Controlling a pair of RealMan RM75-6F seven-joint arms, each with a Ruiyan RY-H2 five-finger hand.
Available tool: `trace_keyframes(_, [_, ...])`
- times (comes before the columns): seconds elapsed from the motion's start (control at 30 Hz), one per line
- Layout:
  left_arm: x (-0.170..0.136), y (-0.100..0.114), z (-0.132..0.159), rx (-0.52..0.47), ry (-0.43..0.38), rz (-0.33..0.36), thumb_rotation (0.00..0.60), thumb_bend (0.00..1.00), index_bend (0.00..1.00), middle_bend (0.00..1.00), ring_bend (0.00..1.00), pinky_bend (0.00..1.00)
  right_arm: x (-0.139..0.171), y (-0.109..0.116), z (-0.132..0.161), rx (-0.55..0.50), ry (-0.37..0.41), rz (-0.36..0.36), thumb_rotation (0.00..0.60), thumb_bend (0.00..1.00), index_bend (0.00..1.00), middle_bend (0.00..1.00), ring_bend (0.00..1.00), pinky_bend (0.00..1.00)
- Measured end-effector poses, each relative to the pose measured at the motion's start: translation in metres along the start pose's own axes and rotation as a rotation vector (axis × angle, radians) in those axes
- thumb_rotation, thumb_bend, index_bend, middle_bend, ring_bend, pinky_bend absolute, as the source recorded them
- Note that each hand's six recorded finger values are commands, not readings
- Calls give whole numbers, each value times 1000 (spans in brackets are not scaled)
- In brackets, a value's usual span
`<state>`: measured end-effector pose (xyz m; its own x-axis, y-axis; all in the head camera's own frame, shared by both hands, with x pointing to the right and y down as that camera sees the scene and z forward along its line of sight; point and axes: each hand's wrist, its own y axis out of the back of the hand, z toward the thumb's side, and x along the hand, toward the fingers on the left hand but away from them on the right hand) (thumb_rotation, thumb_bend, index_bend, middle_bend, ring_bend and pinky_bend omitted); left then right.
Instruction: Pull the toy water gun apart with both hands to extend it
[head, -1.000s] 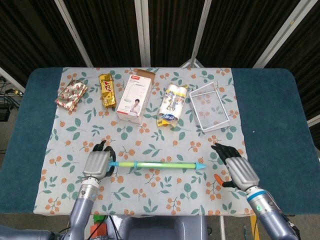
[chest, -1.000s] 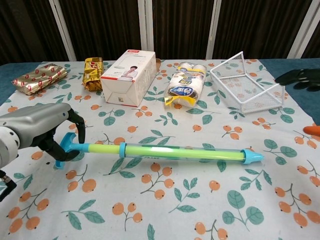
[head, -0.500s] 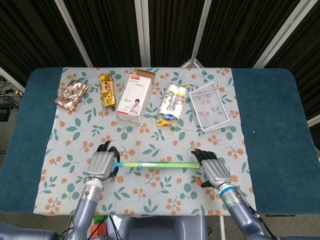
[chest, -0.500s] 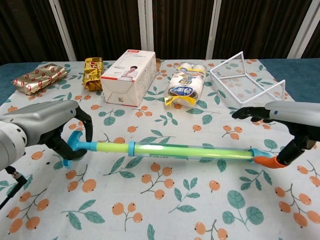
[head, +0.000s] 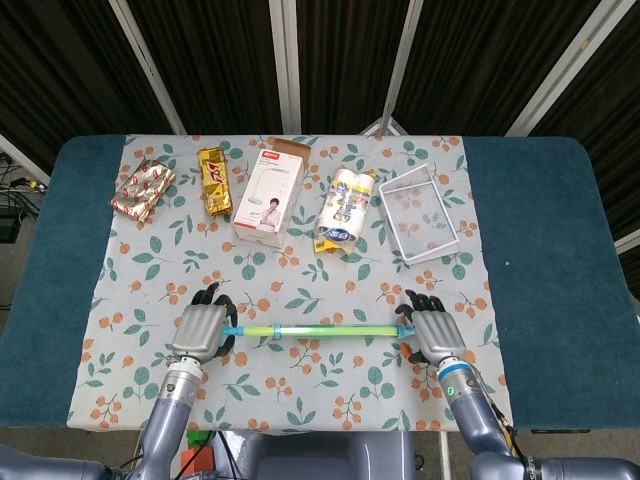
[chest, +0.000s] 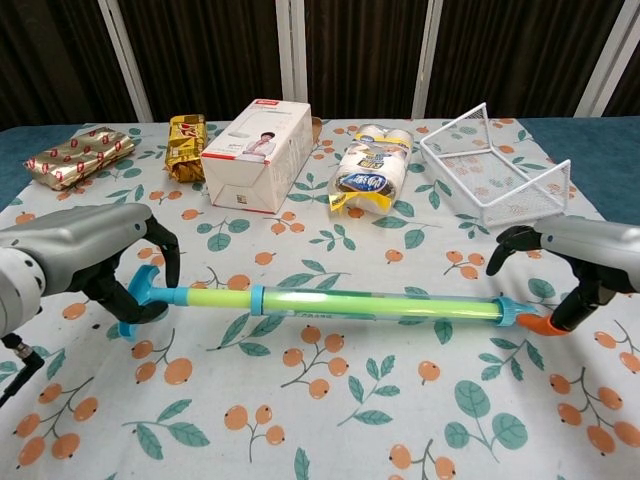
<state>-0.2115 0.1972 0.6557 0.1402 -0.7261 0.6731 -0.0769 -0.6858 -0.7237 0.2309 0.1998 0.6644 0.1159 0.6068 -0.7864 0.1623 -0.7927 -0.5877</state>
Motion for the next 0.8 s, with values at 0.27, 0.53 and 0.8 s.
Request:
trace_keyframes(0.27, [1, 1, 0, -6, 1, 2, 600, 521, 589, 268, 62, 133, -4, -11, 0, -14, -5, 21, 600, 418, 304, 0, 0, 0])
trace_keyframes(0.53, [1, 3, -3, -6, 7, 4, 600, 521, 589, 268, 62, 133, -9, -20, 2, -16, -8, 33, 600, 418, 310, 0, 0, 0])
trace_keyframes(0.8, [1, 2, -2, -9, 4, -1, 600, 520, 588, 267, 62, 132, -15, -22, 0, -24, -21, 26, 600, 417, 380, 36, 0, 0])
